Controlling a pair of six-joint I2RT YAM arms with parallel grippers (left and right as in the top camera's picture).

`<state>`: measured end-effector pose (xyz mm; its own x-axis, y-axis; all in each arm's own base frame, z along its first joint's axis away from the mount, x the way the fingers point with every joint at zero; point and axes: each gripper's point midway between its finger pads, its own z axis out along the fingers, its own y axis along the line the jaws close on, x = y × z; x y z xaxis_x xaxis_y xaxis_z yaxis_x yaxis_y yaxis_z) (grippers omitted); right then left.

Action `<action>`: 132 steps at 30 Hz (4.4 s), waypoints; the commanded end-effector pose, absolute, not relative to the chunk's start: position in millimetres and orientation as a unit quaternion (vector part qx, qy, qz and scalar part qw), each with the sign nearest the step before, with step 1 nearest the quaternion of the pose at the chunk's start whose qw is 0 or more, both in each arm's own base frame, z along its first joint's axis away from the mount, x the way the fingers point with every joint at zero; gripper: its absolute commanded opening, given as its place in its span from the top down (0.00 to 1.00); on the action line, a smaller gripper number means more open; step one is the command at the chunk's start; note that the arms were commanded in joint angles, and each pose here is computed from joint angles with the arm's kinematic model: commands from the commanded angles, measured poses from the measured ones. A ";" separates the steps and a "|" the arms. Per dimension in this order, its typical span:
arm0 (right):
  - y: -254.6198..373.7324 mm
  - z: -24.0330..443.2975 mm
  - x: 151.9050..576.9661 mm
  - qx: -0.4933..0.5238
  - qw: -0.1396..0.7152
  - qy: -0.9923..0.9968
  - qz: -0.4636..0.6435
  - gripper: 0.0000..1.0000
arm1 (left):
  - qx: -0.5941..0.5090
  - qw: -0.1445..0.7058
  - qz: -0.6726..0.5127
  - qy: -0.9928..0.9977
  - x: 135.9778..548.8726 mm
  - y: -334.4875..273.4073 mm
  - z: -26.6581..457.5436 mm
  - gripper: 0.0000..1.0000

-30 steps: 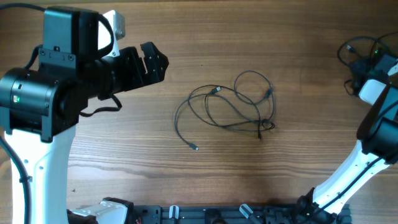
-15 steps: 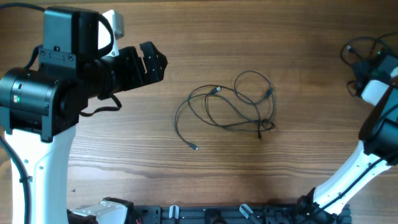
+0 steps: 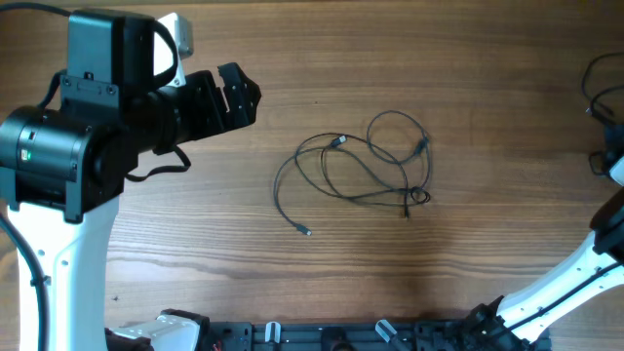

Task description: Untangle cables

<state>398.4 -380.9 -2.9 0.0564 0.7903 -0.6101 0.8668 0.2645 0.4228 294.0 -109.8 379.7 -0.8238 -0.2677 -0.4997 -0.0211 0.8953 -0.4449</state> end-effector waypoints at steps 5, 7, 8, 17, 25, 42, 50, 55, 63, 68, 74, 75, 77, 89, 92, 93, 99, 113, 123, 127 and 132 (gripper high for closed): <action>-227.2 -28.8 472.0 0.497 0.350 0.791 0.065 0.84 | -0.072 0.280 -0.195 0.937 304.3 -108.7 369.3 0.00; -189.7 12.1 495.6 0.456 0.377 0.801 0.084 0.81 | -0.073 0.275 -0.193 0.939 307.1 -109.4 365.8 0.00; -157.9 55.6 510.0 0.422 0.406 0.805 0.101 0.82 | -0.073 0.269 -0.191 0.941 310.4 -110.2 361.6 0.00; -30.9 148.7 466.1 0.386 0.370 0.838 0.108 0.30 | -0.080 0.217 -0.174 0.957 329.3 -115.0 327.9 0.00; 46.7 81.1 323.3 0.429 0.044 0.899 0.075 0.11 | -0.083 0.195 -0.166 0.963 339.6 -117.6 312.0 0.00; 112.5 28.3 242.5 0.465 -0.103 0.875 0.089 0.45 | -0.083 0.192 -0.167 0.964 338.8 -118.1 310.8 0.00; 125.8 32.1 257.5 0.387 -0.081 0.907 0.143 0.96 | -0.083 0.191 -0.167 0.964 338.8 -118.1 310.7 0.00; 200.0 131.8 332.6 0.064 0.091 0.913 0.392 0.96 | -0.084 0.196 -0.161 0.964 340.6 -116.1 310.9 0.00; 207.0 355.2 366.8 -0.143 0.405 0.804 0.411 0.96 | -0.072 0.200 -0.151 0.966 342.1 -113.7 309.2 0.00; 192.7 441.4 340.3 -0.259 0.550 0.723 0.328 0.96 | -0.016 0.179 -0.210 0.961 339.4 -138.7 309.3 0.00; 157.9 463.8 332.8 -0.212 0.607 0.727 0.243 0.96 | 0.037 0.159 -0.271 0.949 336.3 -162.8 311.1 0.00; 149.4 454.0 336.7 -0.166 0.589 0.752 0.244 0.94 | 0.036 0.159 -0.271 0.949 336.2 -162.8 311.0 0.00; 134.9 424.3 343.9 -0.079 0.540 0.803 0.241 0.72 | 0.036 0.159 -0.271 0.949 336.1 -162.7 311.1 0.00; 111.7 204.6 313.4 0.277 0.120 0.939 0.167 0.25 | 0.036 0.158 -0.270 0.949 335.7 -162.6 310.7 0.00; 110.3 162.0 308.4 0.383 0.050 0.912 0.138 0.17 | 0.034 0.153 -0.269 0.950 333.5 -162.0 309.6 0.00; 110.1 152.1 307.6 0.400 0.035 0.907 0.129 0.10 | 0.034 0.151 -0.269 0.951 332.8 -161.8 309.2 0.00; 113.3 89.3 319.2 0.419 -0.014 0.904 0.091 0.21 | 0.033 0.148 -0.267 0.952 331.5 -161.1 308.3 0.00; 103.2 39.2 340.4 0.548 -0.019 0.835 0.050 0.34 | 0.030 0.134 -0.263 0.955 325.4 -159.4 305.4 0.00; 85.1 36.4 345.2 0.646 0.018 0.763 0.015 0.33 | 0.029 0.130 -0.263 0.956 323.8 -159.1 304.7 0.00; 75.6 19.6 346.9 0.653 0.012 0.758 -0.002 0.33 | 0.029 0.131 -0.262 0.956 324.0 -159.0 304.8 0.00; 73.3 -1.7 344.9 0.642 -0.002 0.767 -0.021 0.39 | 0.030 0.146 -0.258 0.954 330.9 -158.2 306.4 0.00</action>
<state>348.0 80.1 12.5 -0.1704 0.9853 0.0095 0.9854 0.1703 0.0034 326.3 -155.7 307.1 -0.9613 -0.0417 -0.2723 0.1012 0.8659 -0.4899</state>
